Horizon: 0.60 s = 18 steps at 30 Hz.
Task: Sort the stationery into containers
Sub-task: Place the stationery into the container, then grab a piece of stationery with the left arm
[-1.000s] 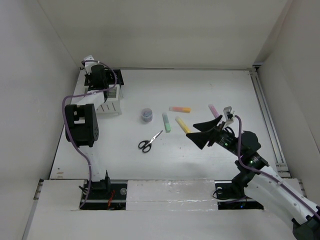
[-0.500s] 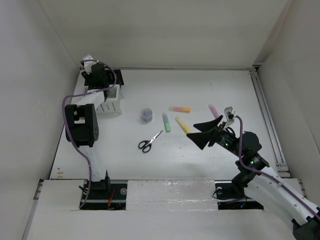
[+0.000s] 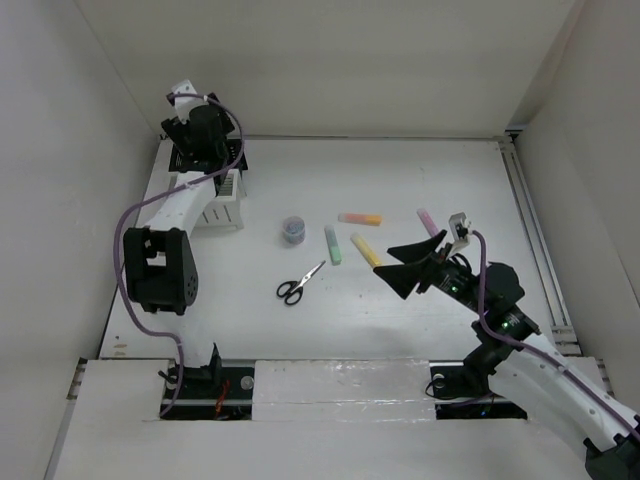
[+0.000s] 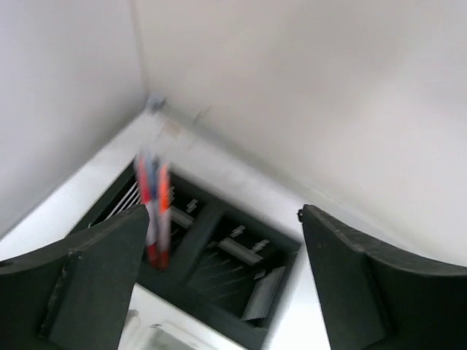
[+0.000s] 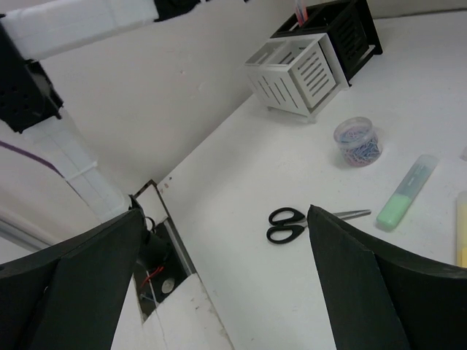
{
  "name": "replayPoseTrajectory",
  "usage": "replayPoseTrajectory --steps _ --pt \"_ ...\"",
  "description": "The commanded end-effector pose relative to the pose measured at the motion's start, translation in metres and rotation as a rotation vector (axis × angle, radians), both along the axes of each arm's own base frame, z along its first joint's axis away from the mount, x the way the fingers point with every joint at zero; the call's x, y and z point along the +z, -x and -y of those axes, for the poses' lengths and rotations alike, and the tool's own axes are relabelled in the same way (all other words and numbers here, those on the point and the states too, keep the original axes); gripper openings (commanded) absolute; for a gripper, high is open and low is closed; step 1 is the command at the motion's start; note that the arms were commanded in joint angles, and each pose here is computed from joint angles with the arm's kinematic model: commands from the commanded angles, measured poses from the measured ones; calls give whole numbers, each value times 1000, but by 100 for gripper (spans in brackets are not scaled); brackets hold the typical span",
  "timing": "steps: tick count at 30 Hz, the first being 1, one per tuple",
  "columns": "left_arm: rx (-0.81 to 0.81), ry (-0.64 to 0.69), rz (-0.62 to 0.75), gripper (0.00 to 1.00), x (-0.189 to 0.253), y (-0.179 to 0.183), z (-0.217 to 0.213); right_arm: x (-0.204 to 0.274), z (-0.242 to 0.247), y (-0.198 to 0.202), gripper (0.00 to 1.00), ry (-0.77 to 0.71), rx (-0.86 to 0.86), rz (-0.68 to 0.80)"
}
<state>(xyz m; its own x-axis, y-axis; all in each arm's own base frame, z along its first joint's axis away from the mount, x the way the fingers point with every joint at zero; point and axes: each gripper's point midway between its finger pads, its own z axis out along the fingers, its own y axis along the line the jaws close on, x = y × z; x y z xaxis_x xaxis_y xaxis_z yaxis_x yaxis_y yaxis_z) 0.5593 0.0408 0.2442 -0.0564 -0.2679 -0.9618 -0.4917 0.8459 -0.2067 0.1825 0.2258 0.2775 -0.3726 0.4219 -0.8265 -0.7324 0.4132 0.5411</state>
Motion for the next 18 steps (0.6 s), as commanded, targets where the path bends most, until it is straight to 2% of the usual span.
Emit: replayPoseTrajectory --steps 1,3,7,8,10,11,13,15,16,17,18 --pt "16 -17 308 83 156 37 7 35 4 0 100 -31 -20 93" --pt "28 -29 346 100 182 51 13 30 6 -7 100 -23 -51 71" --pt "-38 -66 329 100 228 70 30 25 9 -23 100 50 -117 48" --pt "-58 -64 274 100 241 74 32 22 9 -26 100 72 -130 36" --pt "-87 3 219 100 244 76 42 14 15 -35 100 136 -180 9" --pt "-100 32 164 100 234 71 47 22 18 -39 100 146 -205 10" --pt "-174 127 76 100 226 87 63 12 31 -48 100 226 -286 -36" --pt "-240 187 9 100 207 100 77 25 44 -53 100 269 -353 -32" --pt "-308 216 -107 100 161 101 95 15 52 -51 100 325 -377 -72" --pt "-324 242 -134 100 144 105 105 27 63 -55 100 332 -443 -68" --pt "-387 238 -147 100 136 118 132 26 70 -56 100 353 -471 -76"
